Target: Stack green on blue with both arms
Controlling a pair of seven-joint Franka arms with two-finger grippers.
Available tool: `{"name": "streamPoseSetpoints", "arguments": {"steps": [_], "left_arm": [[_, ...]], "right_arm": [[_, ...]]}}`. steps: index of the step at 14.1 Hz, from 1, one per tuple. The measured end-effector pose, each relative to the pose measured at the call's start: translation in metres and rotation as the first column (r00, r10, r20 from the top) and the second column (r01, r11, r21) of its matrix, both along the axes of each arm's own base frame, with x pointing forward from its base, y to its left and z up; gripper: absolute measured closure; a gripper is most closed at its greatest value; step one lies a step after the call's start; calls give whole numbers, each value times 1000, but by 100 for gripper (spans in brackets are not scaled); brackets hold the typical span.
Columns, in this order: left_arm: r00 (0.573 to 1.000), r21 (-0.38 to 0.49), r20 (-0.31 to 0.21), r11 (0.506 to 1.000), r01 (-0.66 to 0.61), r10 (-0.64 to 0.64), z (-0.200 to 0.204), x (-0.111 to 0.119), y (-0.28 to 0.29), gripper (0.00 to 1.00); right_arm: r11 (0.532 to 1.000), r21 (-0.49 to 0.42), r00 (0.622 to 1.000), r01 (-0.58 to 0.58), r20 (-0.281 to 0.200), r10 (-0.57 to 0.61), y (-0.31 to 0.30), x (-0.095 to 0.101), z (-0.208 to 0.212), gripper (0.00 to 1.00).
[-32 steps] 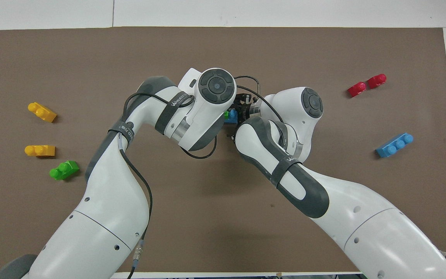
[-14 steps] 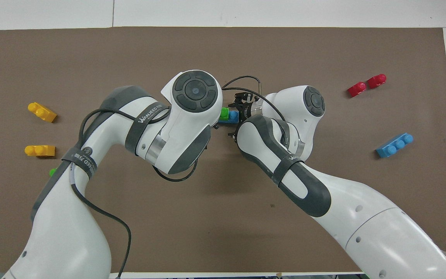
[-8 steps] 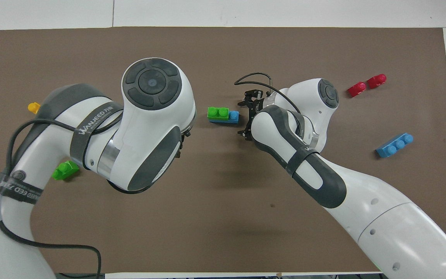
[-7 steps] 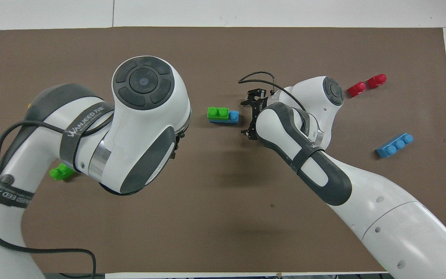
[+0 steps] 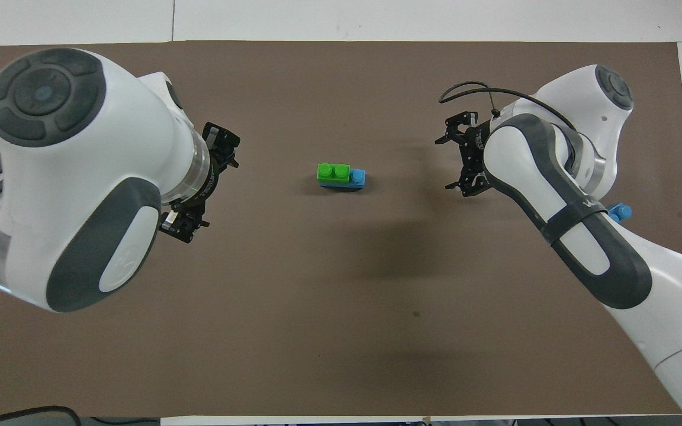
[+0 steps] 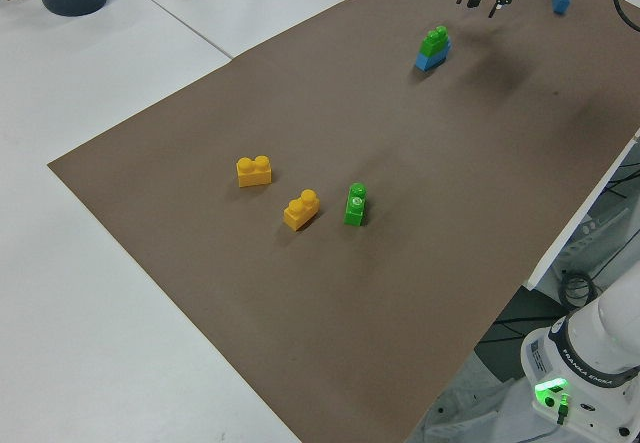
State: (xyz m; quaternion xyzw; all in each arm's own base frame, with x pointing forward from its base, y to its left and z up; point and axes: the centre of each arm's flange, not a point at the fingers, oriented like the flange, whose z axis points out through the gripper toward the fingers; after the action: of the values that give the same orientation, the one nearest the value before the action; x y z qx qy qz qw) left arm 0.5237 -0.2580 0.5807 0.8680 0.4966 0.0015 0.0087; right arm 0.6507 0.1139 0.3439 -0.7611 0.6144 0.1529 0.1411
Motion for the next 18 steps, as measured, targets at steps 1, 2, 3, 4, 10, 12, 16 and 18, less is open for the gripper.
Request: {"name": "streamPoseSetpoints", "arguments": {"steps": [1, 2, 3, 4, 10, 12, 16, 18], "left_arm": [[1000, -3, 0, 1000, 20, -20, 5, 0, 8, 0], [999, -5, 0, 999, 37, -37, 8, 1, 15, 0], [999, -8, 2, 999, 53, -53, 10, 1, 19, 0], [998, -9, 7, 998, 68, -68, 14, 0, 22, 0], [966, -4, 15, 966, 257, -257, 16, 21, 84, 0], [940, -2, 20, 940, 340, -340, 17, 27, 108, 0], [887, 3, 31, 888, 460, -460, 21, 35, 148, 0], [859, 9, 39, 860, 510, -510, 26, 37, 173, 0]], "right_arm": [[999, -14, 999, -41, 23, 41, -10, -1, 15, 0], [996, -25, 995, -88, 47, 89, -20, -3, 30, 0], [989, -43, 987, -143, 70, 146, -28, -6, 48, 0], [976, -71, 973, -205, 93, 211, -35, -11, 67, 0], [768, -260, 747, -586, 194, 636, -74, -60, 197, 0], [638, -311, 603, -704, 213, 769, -98, -79, 230, 0], [424, -387, 399, -819, 146, 905, -114, -105, 261, 0], [392, -383, 377, -836, 118, 919, -114, -116, 271, 0]]}}
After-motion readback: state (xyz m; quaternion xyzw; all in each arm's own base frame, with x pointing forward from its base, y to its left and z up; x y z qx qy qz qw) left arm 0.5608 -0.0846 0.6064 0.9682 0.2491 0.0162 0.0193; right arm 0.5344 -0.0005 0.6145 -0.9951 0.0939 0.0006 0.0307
